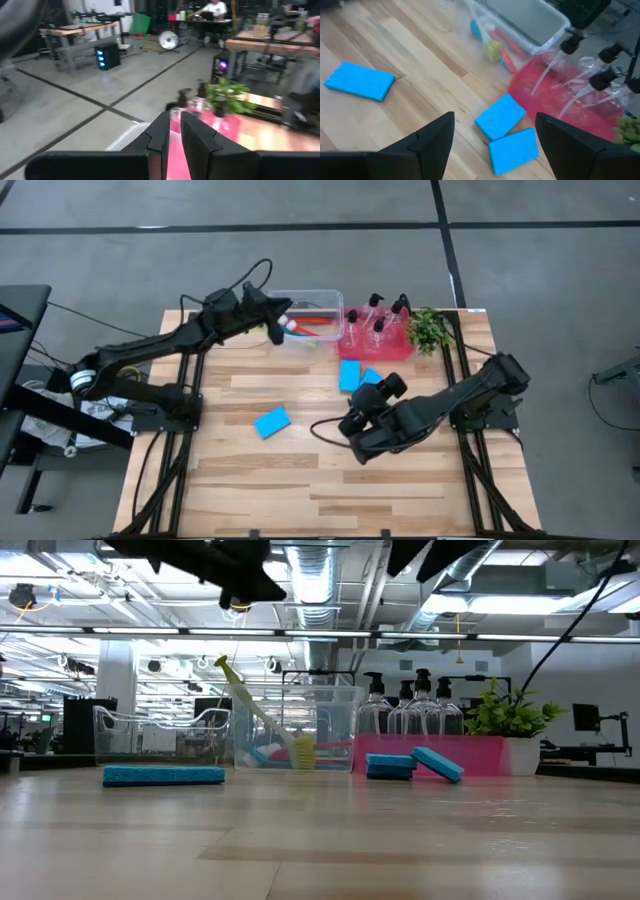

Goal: Pick & Place Kitchen Sink Supplies
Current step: Put the blue sponge into the transparent bin

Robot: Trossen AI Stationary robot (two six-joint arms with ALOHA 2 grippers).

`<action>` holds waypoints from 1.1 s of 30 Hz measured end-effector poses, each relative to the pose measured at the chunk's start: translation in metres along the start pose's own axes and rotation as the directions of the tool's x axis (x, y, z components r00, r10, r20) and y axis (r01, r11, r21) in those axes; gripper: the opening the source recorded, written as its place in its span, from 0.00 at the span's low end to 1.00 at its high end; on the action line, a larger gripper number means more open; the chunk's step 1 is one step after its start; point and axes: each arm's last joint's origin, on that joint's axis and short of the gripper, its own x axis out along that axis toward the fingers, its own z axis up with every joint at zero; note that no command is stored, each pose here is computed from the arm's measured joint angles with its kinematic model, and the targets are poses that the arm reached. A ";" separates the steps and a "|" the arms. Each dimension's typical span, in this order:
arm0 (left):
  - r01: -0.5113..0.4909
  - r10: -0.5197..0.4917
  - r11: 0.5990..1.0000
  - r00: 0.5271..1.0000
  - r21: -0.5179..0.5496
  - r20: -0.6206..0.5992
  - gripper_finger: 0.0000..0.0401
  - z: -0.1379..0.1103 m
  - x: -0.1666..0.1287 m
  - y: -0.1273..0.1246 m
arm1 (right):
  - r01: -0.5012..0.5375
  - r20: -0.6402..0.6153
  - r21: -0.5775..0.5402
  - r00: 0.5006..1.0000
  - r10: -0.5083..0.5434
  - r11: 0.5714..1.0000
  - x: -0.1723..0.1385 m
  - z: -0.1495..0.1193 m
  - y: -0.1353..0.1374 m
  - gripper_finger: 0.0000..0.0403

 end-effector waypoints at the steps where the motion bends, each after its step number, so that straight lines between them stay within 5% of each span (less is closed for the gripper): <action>1: 0.016 -0.016 1.000 1.000 0.002 -0.006 0.12 0.002 -0.005 -0.004 | 0.001 -0.001 -0.002 1.000 -0.001 1.000 0.003 -0.002 0.005 0.67; 10: 0.182 -0.176 0.983 0.973 0.028 -0.148 0.12 0.005 -0.047 -0.036 | 0.007 -0.019 -0.021 1.000 -0.008 1.000 0.021 -0.008 0.024 0.67; 20: 0.338 -0.310 0.941 0.863 -0.001 -0.398 0.12 -0.016 -0.074 -0.067 | 0.021 -0.004 0.045 1.000 -0.021 0.999 0.039 0.007 0.021 0.67; 33: 0.435 -0.385 0.900 0.803 0.005 -0.454 0.12 -0.021 -0.086 -0.087 | -0.072 -0.040 -0.050 0.997 0.070 0.996 0.054 0.021 0.024 0.67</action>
